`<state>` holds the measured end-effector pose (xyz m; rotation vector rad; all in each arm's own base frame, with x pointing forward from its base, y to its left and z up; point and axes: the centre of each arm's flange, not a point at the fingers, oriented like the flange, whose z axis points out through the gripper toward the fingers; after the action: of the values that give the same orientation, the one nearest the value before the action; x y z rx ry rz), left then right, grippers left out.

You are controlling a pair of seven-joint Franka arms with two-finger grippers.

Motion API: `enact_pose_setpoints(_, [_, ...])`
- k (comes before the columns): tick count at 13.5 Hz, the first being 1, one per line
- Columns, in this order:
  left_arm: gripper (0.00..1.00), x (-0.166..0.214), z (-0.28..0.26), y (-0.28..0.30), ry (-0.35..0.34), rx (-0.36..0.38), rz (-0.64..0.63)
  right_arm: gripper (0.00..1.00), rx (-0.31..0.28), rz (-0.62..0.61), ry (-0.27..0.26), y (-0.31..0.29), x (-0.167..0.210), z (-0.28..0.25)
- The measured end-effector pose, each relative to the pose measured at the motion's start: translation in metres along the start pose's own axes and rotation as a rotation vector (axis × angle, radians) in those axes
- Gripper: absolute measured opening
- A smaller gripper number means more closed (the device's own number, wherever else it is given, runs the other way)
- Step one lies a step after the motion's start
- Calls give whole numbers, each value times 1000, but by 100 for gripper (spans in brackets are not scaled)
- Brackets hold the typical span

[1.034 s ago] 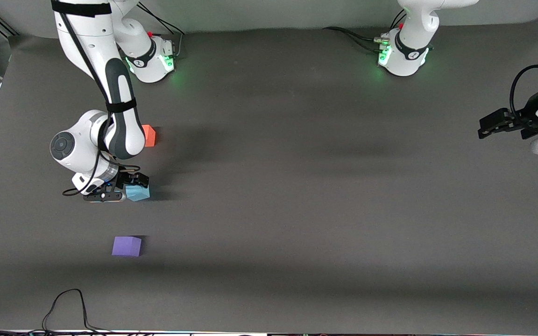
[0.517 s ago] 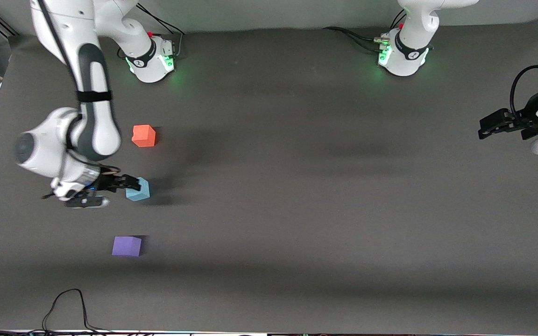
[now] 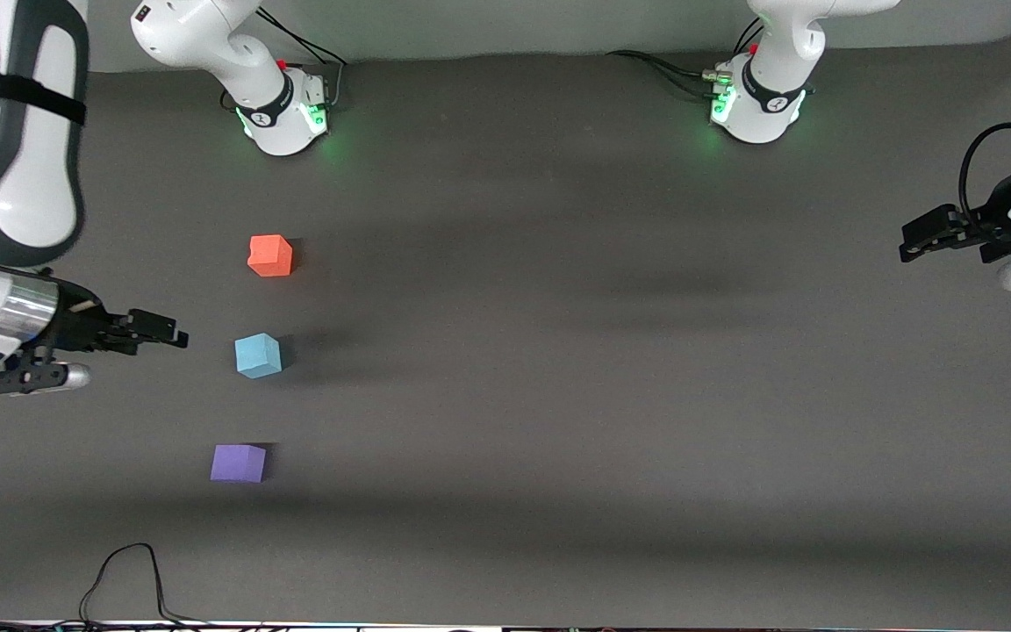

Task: Place blue block between orange and purple blocks

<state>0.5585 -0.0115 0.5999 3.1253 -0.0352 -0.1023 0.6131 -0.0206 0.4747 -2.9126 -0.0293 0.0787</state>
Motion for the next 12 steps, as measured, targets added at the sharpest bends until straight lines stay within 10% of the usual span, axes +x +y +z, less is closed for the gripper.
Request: enact_pose_setpoints(12, [100, 0, 0, 0, 1, 0, 0, 100, -124, 4, 21, -43, -79, -70])
